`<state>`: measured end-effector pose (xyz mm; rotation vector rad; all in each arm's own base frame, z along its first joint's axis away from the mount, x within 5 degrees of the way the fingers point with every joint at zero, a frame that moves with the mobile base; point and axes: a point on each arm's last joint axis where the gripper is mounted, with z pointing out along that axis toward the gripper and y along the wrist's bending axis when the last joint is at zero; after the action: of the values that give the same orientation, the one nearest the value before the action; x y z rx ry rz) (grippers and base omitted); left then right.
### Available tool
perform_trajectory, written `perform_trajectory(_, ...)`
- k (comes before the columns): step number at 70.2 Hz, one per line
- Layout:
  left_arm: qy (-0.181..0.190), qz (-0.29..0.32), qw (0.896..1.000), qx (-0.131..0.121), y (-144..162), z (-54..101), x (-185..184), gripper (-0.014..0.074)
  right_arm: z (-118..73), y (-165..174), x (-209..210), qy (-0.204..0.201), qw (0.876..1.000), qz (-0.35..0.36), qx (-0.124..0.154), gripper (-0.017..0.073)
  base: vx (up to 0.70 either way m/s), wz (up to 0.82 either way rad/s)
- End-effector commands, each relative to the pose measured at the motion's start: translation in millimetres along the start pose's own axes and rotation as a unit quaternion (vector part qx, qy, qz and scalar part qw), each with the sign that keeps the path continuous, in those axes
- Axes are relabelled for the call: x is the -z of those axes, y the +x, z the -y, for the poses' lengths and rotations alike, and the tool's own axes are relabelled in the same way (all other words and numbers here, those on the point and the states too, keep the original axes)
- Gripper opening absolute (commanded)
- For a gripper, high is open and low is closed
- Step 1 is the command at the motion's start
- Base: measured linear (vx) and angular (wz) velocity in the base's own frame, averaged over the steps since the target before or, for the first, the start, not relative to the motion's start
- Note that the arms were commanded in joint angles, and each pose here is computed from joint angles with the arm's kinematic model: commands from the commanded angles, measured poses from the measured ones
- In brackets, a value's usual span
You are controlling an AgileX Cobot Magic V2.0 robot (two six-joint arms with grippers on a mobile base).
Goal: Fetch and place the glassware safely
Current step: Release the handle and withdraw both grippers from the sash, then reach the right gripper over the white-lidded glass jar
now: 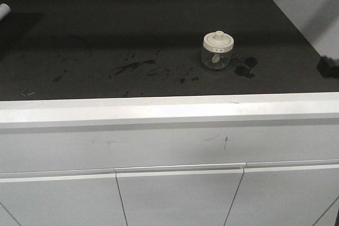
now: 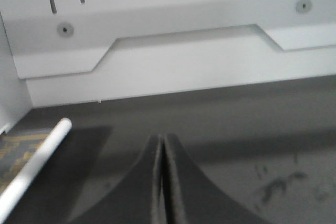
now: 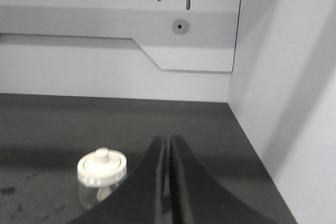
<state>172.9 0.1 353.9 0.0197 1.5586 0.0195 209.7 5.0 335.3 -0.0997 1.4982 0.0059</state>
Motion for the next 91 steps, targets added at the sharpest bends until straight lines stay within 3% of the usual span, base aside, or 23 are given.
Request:
perform_trajectory(1, 0.003, 0.040, 0.999, 0.010, 2, 1.2, 20, -0.0007, -1.0, -9, 12, -0.003, 0.999, 0.044, -0.003, -0.0001, 0.00, 0.00)
perform_trajectory(12, 0.004, 0.010, 1.000, 0.007, 42, 2.1, 53, -0.0007, -2.6, 5, 21, -0.004, 1.000, 0.029, -0.006, -0.0001, 0.00, 0.00)
perform_trajectory(30, 0.004, 0.011, 1.000, 0.006, 77, 2.7, 89, -0.0007, -2.8, 8, 21, -0.005, 1.000, 0.021, -0.004, -0.0001, 0.00, 0.00)
perform_trajectory(67, 0.004, 0.006, 1.000, 0.009, 81, 2.7, 95, -0.0007, -3.0, 8, 21, -0.006, 1.000, 0.021, -0.002, 0.0021, 0.00, 0.00)
perform_trajectory(78, 0.004, 0.006, 1.000, 0.009, 81, 2.7, 95, -0.0007, -3.3, 7, 21, -0.007, 1.000, 0.030, -0.003, 0.0124, 0.00, 0.00)
perform_trajectory(91, 0.004, 0.006, 1.000, 0.009, 81, 2.7, 95, -0.0007, -2.7, 6, 10, -0.009, 1.000, 0.029, -0.004, 0.0368, 0.00, 0.00)
